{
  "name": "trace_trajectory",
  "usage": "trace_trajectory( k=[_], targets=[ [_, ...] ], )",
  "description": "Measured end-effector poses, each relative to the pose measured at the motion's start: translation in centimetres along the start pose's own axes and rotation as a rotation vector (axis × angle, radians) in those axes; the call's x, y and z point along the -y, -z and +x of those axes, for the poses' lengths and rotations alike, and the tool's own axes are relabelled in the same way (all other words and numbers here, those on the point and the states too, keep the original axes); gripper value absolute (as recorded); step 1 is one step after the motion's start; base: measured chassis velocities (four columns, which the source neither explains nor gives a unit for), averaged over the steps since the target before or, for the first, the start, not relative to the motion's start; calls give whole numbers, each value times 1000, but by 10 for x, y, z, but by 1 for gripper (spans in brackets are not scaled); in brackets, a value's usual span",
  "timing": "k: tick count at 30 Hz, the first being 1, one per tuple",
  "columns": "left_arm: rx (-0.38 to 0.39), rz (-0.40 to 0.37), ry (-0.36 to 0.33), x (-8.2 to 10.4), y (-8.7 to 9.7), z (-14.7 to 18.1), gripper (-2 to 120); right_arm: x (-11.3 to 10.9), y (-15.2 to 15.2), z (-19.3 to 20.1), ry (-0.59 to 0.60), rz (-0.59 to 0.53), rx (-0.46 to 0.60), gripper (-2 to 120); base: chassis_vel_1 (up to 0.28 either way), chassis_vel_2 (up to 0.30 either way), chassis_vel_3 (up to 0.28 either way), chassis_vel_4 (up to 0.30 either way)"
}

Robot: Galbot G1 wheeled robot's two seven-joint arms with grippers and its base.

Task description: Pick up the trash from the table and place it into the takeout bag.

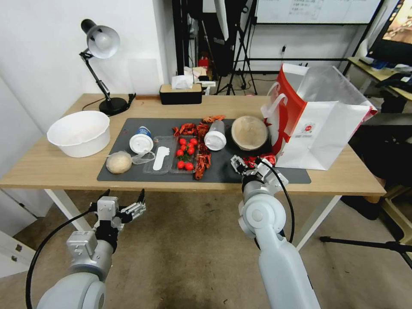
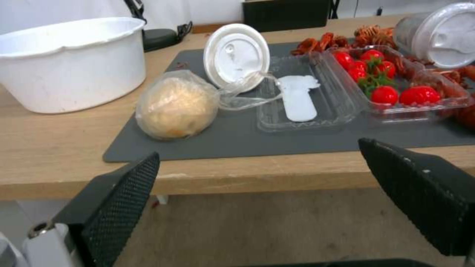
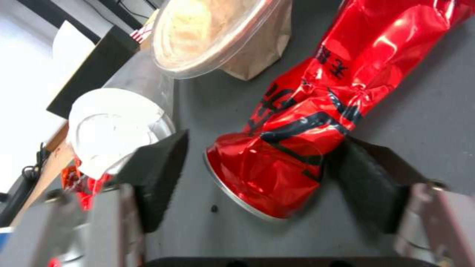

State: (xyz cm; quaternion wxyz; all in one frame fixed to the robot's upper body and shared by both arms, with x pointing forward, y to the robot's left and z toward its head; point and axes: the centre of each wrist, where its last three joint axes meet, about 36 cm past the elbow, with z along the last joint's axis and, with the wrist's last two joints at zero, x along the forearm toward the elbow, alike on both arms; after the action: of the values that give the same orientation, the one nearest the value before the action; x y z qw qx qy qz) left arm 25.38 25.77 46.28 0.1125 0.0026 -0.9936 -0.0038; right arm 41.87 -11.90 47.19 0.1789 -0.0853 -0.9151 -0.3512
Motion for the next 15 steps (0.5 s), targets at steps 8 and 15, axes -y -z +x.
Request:
trace_trajectory(
  k=[8, 15],
  targets=[
    [2, 1, -2, 1, -2, 2, 100, 2, 0, 0, -14, -4, -8, 47, 0, 0, 0, 0],
    [8, 0, -4, 2, -3, 2, 100, 6, 0, 4, -21, -10, -8, 47, 0, 0, 0, 0]
  ],
)
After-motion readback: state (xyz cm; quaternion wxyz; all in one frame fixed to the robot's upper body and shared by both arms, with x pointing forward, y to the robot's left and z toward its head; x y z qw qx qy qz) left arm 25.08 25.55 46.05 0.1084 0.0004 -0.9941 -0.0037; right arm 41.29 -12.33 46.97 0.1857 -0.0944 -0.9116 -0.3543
